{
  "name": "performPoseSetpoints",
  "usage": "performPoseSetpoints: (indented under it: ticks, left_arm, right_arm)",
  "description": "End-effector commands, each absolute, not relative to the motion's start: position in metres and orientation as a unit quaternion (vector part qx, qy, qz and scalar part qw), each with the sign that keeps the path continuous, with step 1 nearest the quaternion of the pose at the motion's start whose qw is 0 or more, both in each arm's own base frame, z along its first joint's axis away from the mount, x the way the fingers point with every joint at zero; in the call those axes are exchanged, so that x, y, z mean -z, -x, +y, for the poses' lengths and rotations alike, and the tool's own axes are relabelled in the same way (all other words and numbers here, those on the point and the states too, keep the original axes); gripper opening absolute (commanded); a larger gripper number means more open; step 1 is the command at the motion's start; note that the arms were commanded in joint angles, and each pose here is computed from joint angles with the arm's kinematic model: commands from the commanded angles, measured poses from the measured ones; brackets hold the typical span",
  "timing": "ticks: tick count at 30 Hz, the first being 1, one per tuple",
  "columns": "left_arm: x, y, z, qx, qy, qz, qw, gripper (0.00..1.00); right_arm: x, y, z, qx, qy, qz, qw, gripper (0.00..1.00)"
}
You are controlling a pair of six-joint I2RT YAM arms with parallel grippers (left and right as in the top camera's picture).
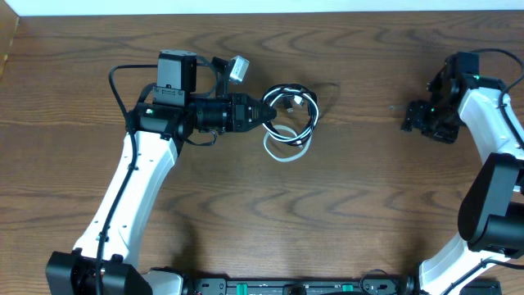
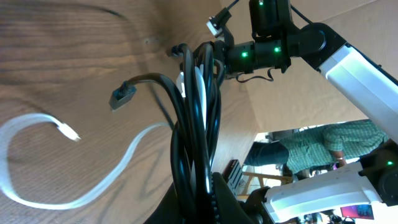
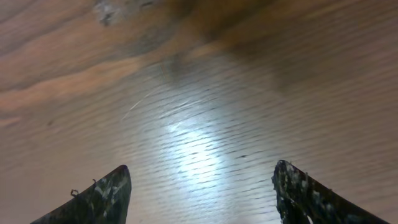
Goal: Untangle cables
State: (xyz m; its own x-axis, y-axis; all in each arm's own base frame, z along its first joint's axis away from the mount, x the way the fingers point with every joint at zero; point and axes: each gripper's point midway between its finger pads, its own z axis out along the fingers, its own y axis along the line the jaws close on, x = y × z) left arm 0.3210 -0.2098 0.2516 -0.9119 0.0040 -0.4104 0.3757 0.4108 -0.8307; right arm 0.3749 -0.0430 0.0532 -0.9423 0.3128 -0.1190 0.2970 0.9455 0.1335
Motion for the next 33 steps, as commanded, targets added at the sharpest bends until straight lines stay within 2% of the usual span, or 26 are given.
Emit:
performPoseSetpoints:
  ticks: [1, 4, 7, 9, 14, 19, 25, 33]
  left_arm:
    - [-0.268, -0.317, -0.213, 0.543, -0.132, 0.809, 0.185, 0.07]
    - [-0.267, -0.317, -0.213, 0.541, -0.13, 0.81, 0.184, 0.07]
    - [-0.256, -0.32, -0.209, 0.519, -0.109, 0.828, 0.18, 0.07]
    - [-0.249, -0.319, -0.212, 0.508, -0.091, 0.84, 0.168, 0.07]
    - [-0.24, -0.308, -0.233, 0.514, -0.086, 0.844, 0.127, 0.07]
    - [-0.237, -0.306, -0.237, 0.522, -0.015, 0.85, 0.074, 0.07]
    - [-0.235, -0.299, -0.236, 0.525, 0.008, 0.85, 0.044, 0.08]
    - [-0.24, -0.292, -0.239, 0.542, 0.001, 0.84, 0.026, 0.08]
  right_arm:
    - [-0.069, -0.384, 0.004, -0.181, -0.056, 0.978, 0.092, 0.71]
    - [-0.098, -0.389, 0.036, -0.246, 0.012, 0.96, 0.133, 0.72]
    - [-0.153, -0.387, 0.076, -0.298, 0.113, 0.925, 0.207, 0.71]
    - [-0.189, -0.381, 0.098, -0.298, 0.169, 0.904, 0.255, 0.71]
    - [-0.235, -0.361, 0.148, -0.272, 0.282, 0.863, 0.319, 0.73]
    - [-0.223, -0.356, 0.171, -0.216, 0.336, 0.862, 0.312, 0.73]
    - [-0.219, -0.342, 0.201, -0.213, 0.414, 0.829, 0.31, 0.73]
    - [-0.217, -0.345, 0.209, -0.208, 0.434, 0.817, 0.318, 0.57]
